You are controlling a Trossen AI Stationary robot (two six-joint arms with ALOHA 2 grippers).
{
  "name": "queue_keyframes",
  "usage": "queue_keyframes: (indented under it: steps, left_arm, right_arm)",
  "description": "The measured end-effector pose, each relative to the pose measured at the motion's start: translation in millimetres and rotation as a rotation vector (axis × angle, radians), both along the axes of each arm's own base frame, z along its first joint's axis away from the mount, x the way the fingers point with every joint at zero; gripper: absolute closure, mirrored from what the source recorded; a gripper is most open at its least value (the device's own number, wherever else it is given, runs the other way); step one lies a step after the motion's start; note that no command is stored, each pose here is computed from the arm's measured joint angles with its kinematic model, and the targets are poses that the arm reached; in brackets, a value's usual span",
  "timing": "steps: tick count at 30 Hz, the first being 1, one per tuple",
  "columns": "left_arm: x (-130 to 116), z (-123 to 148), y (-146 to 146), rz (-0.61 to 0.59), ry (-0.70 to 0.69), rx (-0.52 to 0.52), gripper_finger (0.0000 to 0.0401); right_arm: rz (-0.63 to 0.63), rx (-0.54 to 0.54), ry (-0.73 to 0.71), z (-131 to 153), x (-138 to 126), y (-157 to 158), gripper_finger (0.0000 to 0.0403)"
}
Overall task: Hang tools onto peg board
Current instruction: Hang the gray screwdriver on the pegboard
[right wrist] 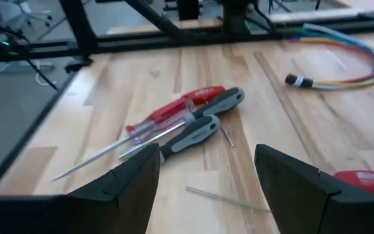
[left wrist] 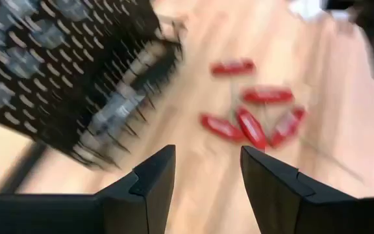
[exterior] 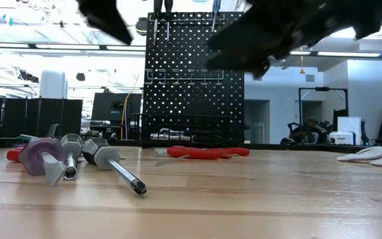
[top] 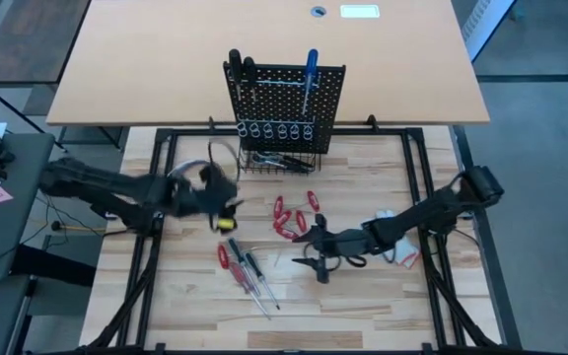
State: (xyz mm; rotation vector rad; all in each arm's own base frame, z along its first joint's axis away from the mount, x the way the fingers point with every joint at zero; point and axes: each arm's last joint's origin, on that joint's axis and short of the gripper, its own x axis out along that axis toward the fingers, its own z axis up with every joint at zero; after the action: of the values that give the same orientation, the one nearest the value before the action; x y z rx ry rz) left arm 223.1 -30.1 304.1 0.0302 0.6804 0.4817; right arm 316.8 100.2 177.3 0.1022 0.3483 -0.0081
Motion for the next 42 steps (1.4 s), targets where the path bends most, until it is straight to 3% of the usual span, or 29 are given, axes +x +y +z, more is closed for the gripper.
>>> queue_keyframes:
  steps: [7, 14, 21, 33, 36, 42]
  left_arm:
    - [-24, -72, -39, 0.148, -0.102, -0.015, 0.0233]
    - [-49, -124, -35, 0.265, -0.136, 0.01, 0.0233]
    - [-50, -127, -35, 0.262, -0.133, 0.015, 0.0233]
    - [-50, -126, -35, 0.265, -0.141, 0.005, 0.0233]
    - [-50, -126, -35, 0.264, -0.141, 0.007, 0.0233]
    - [-49, -126, -35, 0.266, -0.142, -0.002, 0.0233]
  right_arm:
    - [-0.064, 0.008, 0.103, -11, 62, -3, 0.0143]
    - [-0.185, 0.063, 0.387, -24, 125, -4, 0.0143]
    - [-0.197, 0.153, 0.451, -14, 162, 3, 0.0143]
    - [-0.168, 0.173, 0.607, -55, 181, 7, 0.015]
    - [-0.163, 0.165, 0.632, -56, 180, 1, 0.018]
    - [-0.135, 0.079, 0.645, -55, 179, -5, 0.0289]
